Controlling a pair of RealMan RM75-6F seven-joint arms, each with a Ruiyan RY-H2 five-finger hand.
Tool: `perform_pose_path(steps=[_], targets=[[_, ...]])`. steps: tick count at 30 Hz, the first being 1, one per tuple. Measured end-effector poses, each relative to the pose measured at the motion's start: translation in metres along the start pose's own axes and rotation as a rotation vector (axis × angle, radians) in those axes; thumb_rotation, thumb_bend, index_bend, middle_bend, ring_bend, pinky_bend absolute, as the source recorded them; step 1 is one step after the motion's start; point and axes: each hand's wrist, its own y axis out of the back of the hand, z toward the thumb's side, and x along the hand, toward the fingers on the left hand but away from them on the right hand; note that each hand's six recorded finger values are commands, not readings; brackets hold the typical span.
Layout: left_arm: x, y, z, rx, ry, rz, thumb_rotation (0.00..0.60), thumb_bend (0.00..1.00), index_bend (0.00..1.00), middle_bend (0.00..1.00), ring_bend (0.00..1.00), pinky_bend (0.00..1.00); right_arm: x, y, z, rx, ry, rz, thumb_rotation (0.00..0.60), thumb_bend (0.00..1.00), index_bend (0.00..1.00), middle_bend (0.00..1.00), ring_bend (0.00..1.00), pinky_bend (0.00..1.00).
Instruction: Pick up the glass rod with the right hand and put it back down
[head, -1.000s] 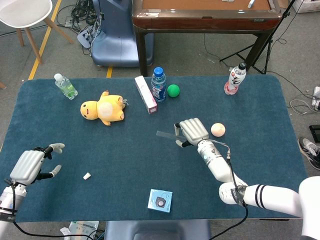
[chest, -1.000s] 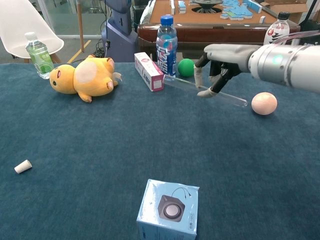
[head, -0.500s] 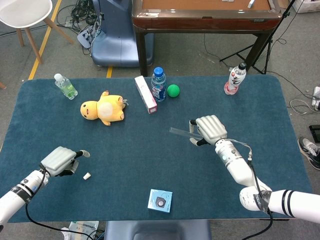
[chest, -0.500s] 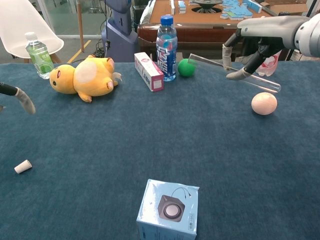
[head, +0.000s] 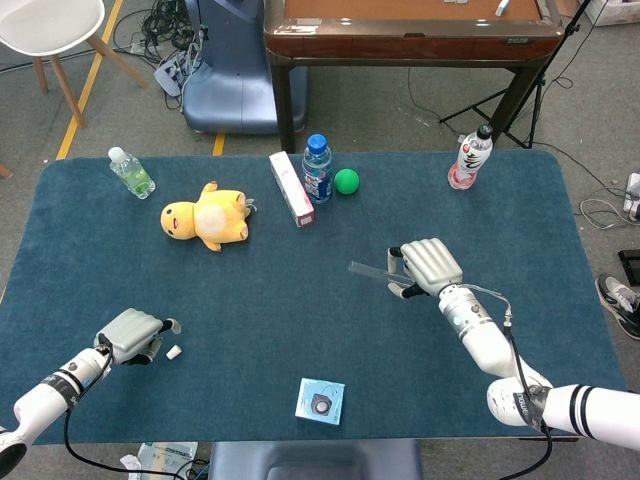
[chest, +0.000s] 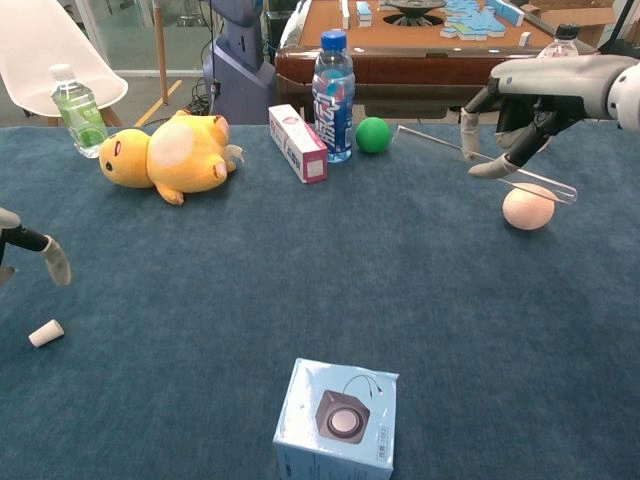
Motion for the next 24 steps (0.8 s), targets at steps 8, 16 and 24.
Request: perform_pose_path(steps=[8, 16, 24], targets=[[0.002, -0.017, 0.004, -0.003, 0.006, -0.044, 0.600, 0.71, 0.27, 1.00, 1.00, 1.00, 0.001, -0.007, -0.005, -0.003, -0.011, 0.014, 0.600, 0.50, 0.65, 1.00, 1.00, 1.00], [0.007, -0.018, 0.010, -0.013, -0.004, -0.039, 0.600, 0.71, 0.27, 1.00, 1.00, 1.00, 0.001, -0.009, -0.007, -0.003, -0.017, 0.019, 0.600, 0.50, 0.65, 1.00, 1.00, 1.00], [0.011, -0.023, 0.010, -0.008, 0.001, -0.055, 0.600, 0.71, 0.27, 1.00, 1.00, 1.00, 0.002, -0.010, -0.009, -0.007, -0.021, 0.020, 0.600, 0.50, 0.65, 1.00, 1.00, 1.00]])
